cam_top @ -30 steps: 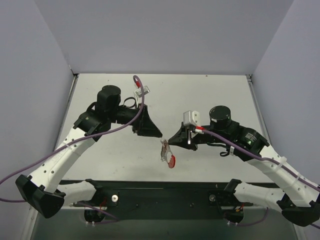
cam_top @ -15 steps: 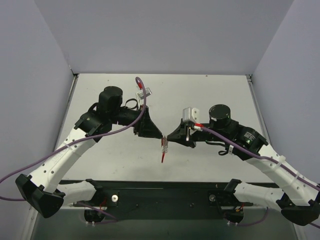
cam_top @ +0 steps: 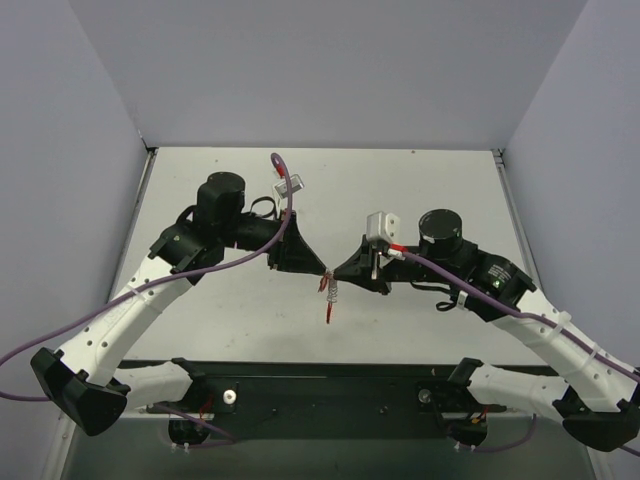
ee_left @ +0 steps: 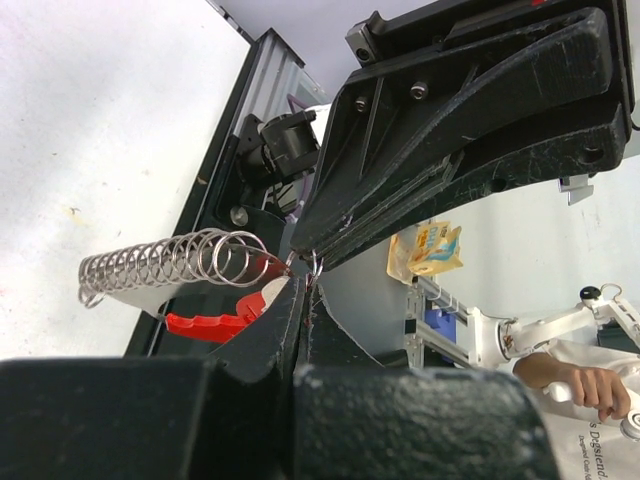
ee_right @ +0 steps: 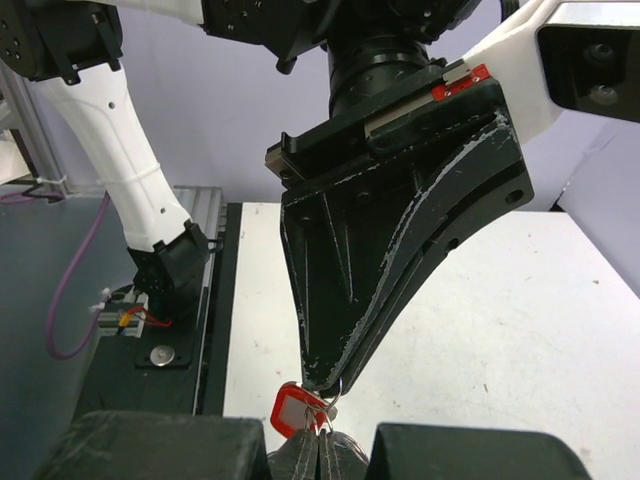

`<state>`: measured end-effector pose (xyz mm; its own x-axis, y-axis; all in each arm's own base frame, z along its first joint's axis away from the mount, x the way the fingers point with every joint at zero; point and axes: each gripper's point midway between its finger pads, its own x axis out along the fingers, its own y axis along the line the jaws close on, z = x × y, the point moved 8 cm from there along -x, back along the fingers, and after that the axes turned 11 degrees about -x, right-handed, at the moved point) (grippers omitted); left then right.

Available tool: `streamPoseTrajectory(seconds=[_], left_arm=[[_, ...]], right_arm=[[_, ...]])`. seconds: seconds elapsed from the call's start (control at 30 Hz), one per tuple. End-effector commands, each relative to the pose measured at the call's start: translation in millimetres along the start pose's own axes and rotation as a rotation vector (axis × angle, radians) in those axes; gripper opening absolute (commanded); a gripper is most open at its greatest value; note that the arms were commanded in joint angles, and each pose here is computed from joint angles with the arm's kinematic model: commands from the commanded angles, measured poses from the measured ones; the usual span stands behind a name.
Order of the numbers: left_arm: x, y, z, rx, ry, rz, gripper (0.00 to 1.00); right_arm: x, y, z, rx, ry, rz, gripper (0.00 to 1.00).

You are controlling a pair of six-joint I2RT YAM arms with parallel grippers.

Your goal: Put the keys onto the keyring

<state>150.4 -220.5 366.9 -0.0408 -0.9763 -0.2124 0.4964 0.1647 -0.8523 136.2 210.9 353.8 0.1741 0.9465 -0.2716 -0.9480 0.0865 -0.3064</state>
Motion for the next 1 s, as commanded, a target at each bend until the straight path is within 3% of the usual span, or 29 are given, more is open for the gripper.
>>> streamPoseTrajectory(seconds=[0.0, 0.97], left_arm=[[-2.8, -11.5, 4.0, 0.071, -0.017, -0.031, 0.00], [7.6, 7.9, 0.5, 0.030, 0.010, 0.015, 0.00]], right_arm=[[-8.1, -13.5, 25.9, -0.078, -0.144, -0.120, 0.00], [-12.9, -16.1, 34.3, -0.066, -0.231, -0.193, 0.00]])
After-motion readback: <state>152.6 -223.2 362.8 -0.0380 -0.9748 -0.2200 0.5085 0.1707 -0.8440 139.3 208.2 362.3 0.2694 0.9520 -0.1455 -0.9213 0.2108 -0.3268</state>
